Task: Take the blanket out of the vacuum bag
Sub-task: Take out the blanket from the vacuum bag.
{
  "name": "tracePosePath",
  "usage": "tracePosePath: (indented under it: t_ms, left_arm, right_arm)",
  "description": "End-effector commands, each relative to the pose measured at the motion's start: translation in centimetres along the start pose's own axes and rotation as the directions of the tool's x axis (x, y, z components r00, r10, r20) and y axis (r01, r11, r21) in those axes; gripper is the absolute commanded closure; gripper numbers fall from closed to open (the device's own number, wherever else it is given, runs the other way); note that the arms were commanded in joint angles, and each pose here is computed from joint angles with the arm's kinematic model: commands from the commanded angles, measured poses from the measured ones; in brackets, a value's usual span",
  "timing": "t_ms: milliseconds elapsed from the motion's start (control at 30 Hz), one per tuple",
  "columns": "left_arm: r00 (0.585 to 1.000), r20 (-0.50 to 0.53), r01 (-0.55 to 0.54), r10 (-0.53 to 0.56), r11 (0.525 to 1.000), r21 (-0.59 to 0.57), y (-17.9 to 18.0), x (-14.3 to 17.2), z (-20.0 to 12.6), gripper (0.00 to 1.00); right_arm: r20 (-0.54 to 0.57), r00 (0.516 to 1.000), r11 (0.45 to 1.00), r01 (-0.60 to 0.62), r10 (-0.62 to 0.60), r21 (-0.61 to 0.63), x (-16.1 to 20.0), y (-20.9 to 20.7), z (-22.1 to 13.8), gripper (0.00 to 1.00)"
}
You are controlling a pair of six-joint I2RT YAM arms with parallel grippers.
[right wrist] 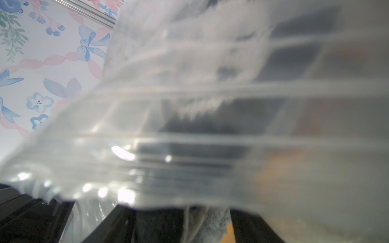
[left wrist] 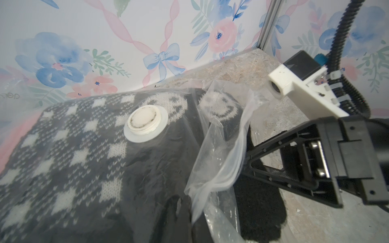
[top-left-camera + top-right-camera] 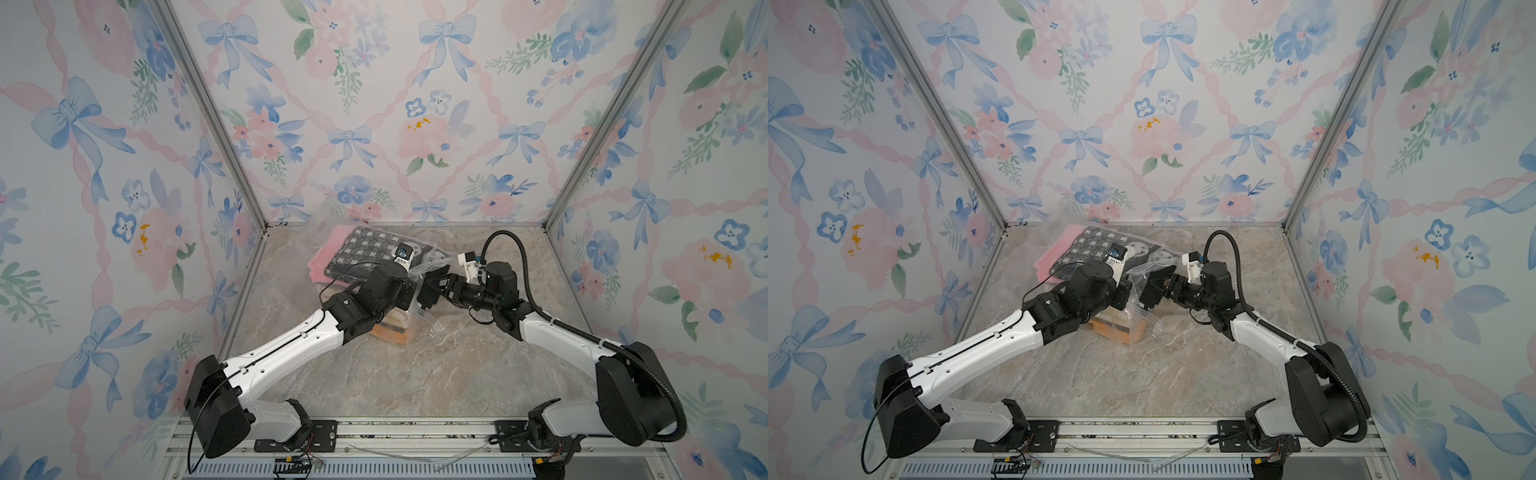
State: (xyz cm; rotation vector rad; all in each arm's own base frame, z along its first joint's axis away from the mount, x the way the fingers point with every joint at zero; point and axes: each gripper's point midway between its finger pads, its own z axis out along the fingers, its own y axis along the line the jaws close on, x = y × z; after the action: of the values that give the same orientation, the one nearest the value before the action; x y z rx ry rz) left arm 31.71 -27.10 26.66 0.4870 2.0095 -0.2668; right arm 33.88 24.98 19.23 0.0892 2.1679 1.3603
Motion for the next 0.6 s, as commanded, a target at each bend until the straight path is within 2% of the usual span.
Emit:
tracePosePath:
  t_ms: [0, 267, 400, 567]
  left_arm:
    - [1.000, 0.002, 0.023, -0.023, 1.000, -0.006, 0.4, 0.1, -0.1, 1.00]
    - [1.000, 0.006, 0.018, -0.018, 1.000, -0.008, 0.5, -0.2, -0.1, 1.00]
    - [1.000, 0.003, 0.016, -0.016, 1.000, -0.012, 0.5, 0.0, 0.1, 1.00]
    - [1.000, -0.007, 0.012, -0.012, 1.000, -0.014, 0.4, 0.3, 0.4, 1.00]
  right_arm:
    - [-0.002, 1.000, 1.000, 0.025, -0.025, -0.003, -0.9, 0.3, 0.5, 0.31]
    - [-0.013, 1.000, 1.000, 0.022, -0.022, -0.023, -1.8, 0.2, 1.9, 0.40]
    - [-0.017, 0.999, 0.998, 0.033, -0.034, -0.047, -2.4, 1.1, 2.3, 0.54]
    - [-0.008, 0.998, 0.997, 0.057, -0.058, -0.058, -3.2, 2.4, 1.9, 0.65]
